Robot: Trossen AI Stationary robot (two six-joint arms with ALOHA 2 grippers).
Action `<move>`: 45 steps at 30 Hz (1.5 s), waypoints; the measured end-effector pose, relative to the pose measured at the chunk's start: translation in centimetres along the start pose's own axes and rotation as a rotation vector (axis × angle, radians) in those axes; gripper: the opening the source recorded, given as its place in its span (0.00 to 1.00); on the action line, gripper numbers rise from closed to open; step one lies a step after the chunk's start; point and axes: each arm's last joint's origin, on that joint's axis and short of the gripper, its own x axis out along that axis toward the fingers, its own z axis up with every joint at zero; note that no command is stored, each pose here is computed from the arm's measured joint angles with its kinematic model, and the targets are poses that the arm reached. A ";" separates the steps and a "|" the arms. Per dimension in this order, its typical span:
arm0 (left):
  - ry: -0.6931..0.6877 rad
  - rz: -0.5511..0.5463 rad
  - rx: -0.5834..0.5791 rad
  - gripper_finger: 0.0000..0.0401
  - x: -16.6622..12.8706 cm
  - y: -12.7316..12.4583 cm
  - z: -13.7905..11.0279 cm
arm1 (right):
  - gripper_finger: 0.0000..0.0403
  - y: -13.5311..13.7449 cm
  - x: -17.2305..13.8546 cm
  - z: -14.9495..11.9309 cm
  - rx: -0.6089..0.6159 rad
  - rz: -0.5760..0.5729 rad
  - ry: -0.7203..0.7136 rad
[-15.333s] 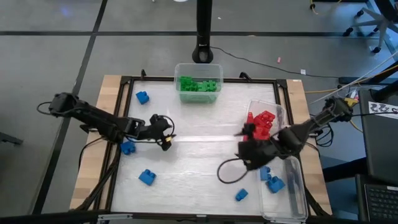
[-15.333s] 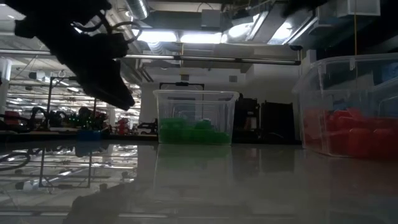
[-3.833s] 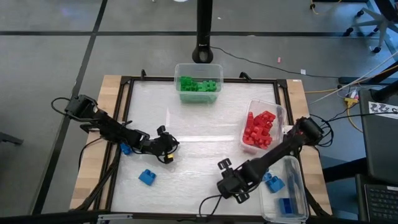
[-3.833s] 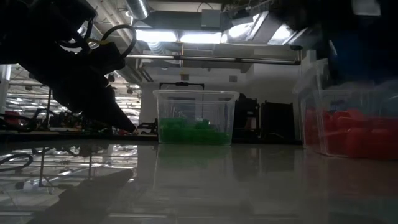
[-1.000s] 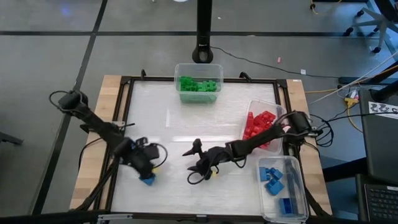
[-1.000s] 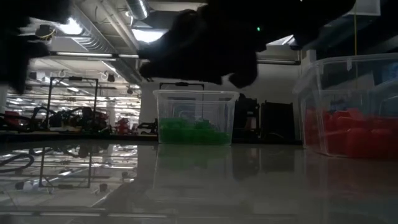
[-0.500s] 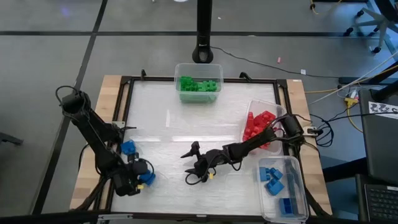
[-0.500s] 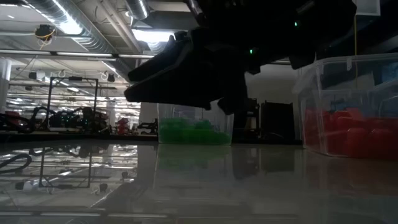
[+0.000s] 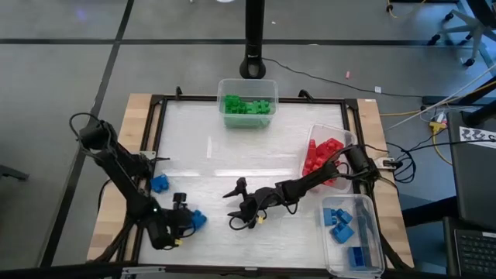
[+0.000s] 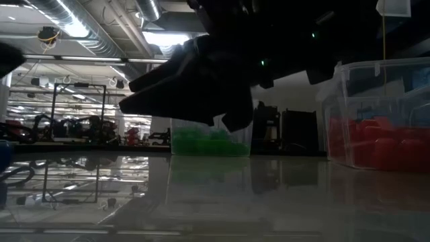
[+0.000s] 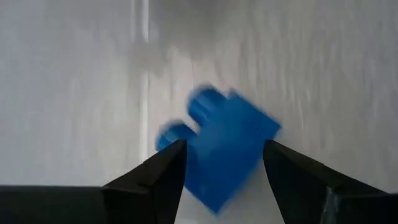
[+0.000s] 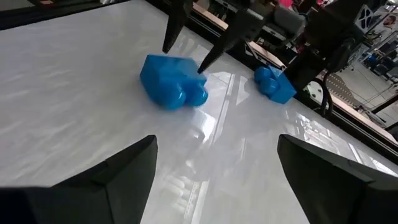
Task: Sort blocks
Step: Put the blue game piece into the bottom right transparent bin
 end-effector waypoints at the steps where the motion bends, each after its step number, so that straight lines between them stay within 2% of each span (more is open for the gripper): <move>1: -0.025 0.014 0.019 0.50 0.2 0.2 0.4 | 0.82 0.0 0.0 0.1 0.001 -0.002 -0.005; 5: -0.067 0.120 0.087 0.50 1.5 1.5 1.6 | 0.82 -0.1 0.0 0.2 0.007 -0.010 -0.024; 7: -0.071 0.133 0.099 0.50 2.1 2.0 2.3 | 0.82 -0.1 0.0 0.2 0.028 -0.008 -0.021; 10: -0.044 0.091 0.088 0.50 1.7 2.1 4.0 | 0.82 0.0 0.0 0.2 0.068 -0.007 -0.021; 14: -0.003 -0.008 -0.011 0.50 -1.0 1.2 6.3 | 0.82 0.0 0.0 0.2 0.085 -0.006 -0.018; 20: 0.084 -0.014 -0.042 0.50 -2.1 -0.2 3.6 | 0.82 -0.1 0.0 0.2 0.086 -0.020 -0.013; 24: 0.130 0.039 0.018 0.50 -0.9 -0.1 1.2 | 0.82 -0.2 0.0 0.1 0.087 -0.047 -0.003; 28: 0.117 0.056 0.057 0.50 1.2 0.2 -0.1 | 0.82 -0.2 0.0 0.1 0.090 -0.048 -0.002; 31: 0.074 0.033 0.117 0.50 2.9 0.2 0.0 | 0.82 -0.2 0.0 0.1 0.092 -0.043 -0.005; 36: 0.021 0.060 0.171 0.50 5.3 0.7 1.2 | 0.82 -0.1 0.0 0.1 0.151 0.000 -0.017; 45: -0.057 0.106 0.077 0.50 7.1 2.6 3.4 | 0.82 0.4 -0.1 0.5 0.241 0.071 -0.049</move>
